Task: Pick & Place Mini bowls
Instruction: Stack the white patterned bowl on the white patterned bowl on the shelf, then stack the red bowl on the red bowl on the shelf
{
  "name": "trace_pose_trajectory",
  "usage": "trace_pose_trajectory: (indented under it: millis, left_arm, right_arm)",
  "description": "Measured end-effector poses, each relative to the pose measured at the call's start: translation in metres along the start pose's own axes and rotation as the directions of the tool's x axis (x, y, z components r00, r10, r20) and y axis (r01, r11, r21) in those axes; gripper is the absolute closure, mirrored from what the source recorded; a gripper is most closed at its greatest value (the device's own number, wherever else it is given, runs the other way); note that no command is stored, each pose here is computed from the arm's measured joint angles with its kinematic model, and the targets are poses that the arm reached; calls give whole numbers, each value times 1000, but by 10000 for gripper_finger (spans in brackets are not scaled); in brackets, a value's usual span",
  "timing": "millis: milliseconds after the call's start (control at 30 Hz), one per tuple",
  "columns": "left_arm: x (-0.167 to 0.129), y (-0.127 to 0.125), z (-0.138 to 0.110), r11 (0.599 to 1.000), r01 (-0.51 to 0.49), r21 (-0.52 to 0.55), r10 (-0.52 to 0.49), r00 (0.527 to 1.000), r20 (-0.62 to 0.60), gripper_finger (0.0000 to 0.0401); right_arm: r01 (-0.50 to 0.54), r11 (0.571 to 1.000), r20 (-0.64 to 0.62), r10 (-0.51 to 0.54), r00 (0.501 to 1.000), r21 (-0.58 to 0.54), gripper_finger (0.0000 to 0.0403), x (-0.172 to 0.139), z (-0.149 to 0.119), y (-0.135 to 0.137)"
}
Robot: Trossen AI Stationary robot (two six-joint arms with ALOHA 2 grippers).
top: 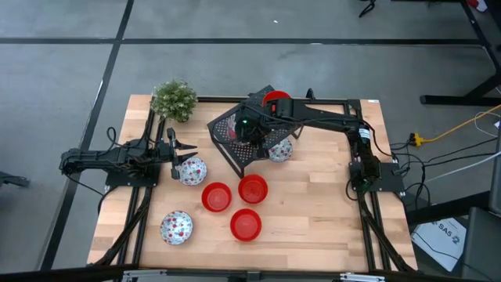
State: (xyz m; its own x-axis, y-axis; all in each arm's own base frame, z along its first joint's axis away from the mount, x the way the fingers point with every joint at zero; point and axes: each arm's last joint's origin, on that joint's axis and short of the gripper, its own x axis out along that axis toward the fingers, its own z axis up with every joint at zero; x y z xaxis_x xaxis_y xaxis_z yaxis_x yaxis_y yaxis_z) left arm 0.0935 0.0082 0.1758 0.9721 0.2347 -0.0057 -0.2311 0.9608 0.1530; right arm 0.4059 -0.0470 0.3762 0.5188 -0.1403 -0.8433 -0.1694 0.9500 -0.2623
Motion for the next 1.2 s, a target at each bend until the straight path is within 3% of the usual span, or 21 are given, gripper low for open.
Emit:
trace_pose_trajectory:
  millis: [700, 1200]
  left_arm:
    - [0, 0, 0, 1000, 0, 0, 0, 1000, 0, 313]
    - [0, 0, 0, 1000, 0, 0, 0, 1000, 0, 313]
  right_arm:
    - [-30, 1000, 11, 30, 999, 0, 356, 0, 0, 1]
    - [-43, 999, 25, 43, 999, 3, 260, 0, 1, 1]
